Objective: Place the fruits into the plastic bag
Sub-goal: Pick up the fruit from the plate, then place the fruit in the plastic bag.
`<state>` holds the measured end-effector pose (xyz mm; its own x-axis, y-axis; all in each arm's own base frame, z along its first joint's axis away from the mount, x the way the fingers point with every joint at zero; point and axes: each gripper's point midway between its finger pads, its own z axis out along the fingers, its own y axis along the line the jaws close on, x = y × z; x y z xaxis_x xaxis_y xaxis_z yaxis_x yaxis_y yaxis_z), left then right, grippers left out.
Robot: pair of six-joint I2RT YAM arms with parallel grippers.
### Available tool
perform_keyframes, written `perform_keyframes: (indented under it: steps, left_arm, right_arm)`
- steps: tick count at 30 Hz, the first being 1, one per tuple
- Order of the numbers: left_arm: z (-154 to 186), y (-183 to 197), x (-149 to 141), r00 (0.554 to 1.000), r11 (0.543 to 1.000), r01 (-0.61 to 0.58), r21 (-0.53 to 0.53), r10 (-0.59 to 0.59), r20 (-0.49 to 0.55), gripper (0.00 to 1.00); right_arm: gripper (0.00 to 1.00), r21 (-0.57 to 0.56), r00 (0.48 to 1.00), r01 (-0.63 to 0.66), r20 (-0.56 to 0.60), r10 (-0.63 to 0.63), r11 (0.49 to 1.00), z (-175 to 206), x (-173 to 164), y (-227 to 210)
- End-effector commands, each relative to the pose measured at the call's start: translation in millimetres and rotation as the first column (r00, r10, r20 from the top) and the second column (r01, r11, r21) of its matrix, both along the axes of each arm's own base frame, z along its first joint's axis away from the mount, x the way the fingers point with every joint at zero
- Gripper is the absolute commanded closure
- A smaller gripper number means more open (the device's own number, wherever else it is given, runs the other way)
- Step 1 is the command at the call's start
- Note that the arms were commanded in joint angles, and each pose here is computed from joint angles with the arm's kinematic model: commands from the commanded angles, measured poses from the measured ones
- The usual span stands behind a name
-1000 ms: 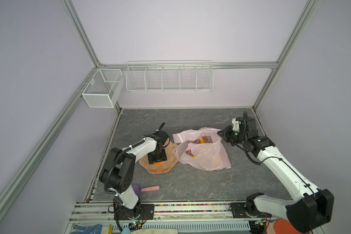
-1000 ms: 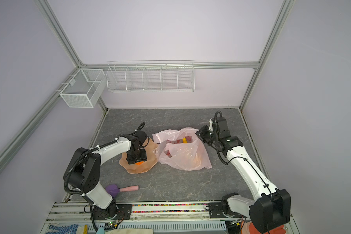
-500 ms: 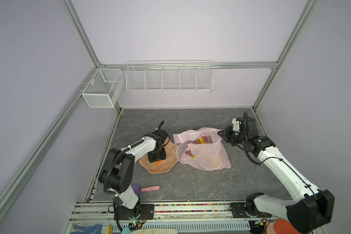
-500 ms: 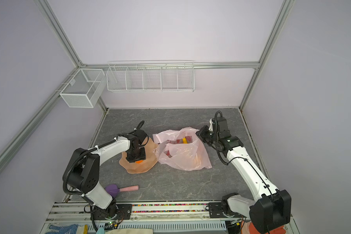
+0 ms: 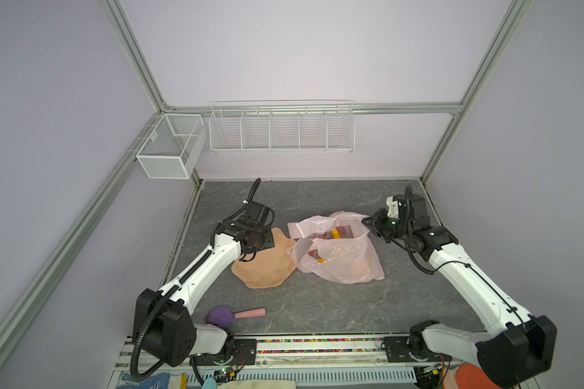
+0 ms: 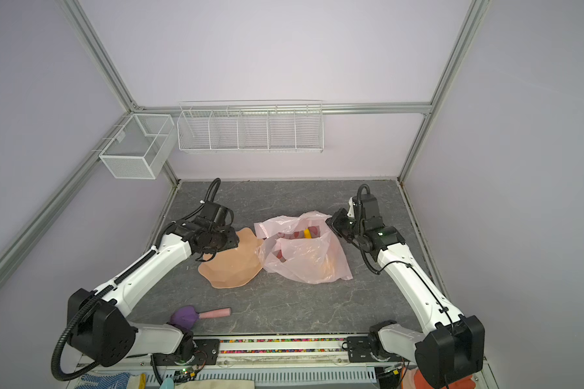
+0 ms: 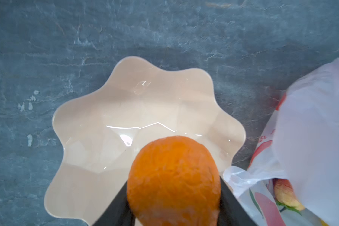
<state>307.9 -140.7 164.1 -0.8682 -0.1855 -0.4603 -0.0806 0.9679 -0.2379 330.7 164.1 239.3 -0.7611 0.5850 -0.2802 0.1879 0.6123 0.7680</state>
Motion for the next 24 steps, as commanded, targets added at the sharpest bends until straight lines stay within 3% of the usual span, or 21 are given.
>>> perform_keyframes:
  steps: [1,5,10,18,24]
  left_arm:
    - [17,-10,4,0.992,0.995,0.082,-0.048,-0.077,0.097,0.67]
    - [45,-26,1,0.959,0.975,0.199,-0.099,-0.173,0.225,0.68]
    - [81,-60,-15,0.857,0.913,0.404,-0.054,-0.357,0.371,0.68]
    - [113,-115,-48,0.651,0.749,0.662,0.025,-0.591,0.475,0.67]
    - [119,-137,-57,0.573,0.681,0.729,0.074,-0.665,0.48,0.67]
  right_arm:
    - [0.93,-0.001,0.999,0.006,0.037,-0.006,1.0,12,1,-3]
    - [0.93,0.001,0.999,0.005,0.039,-0.005,1.0,13,1,-3]
    - [0.93,0.001,0.999,0.007,0.037,-0.007,1.0,12,0,-3]
    - [0.93,-0.001,0.999,0.009,0.038,-0.009,1.0,13,-1,-4]
    - [0.93,-0.003,0.999,0.011,0.04,-0.011,1.0,13,-2,-5]
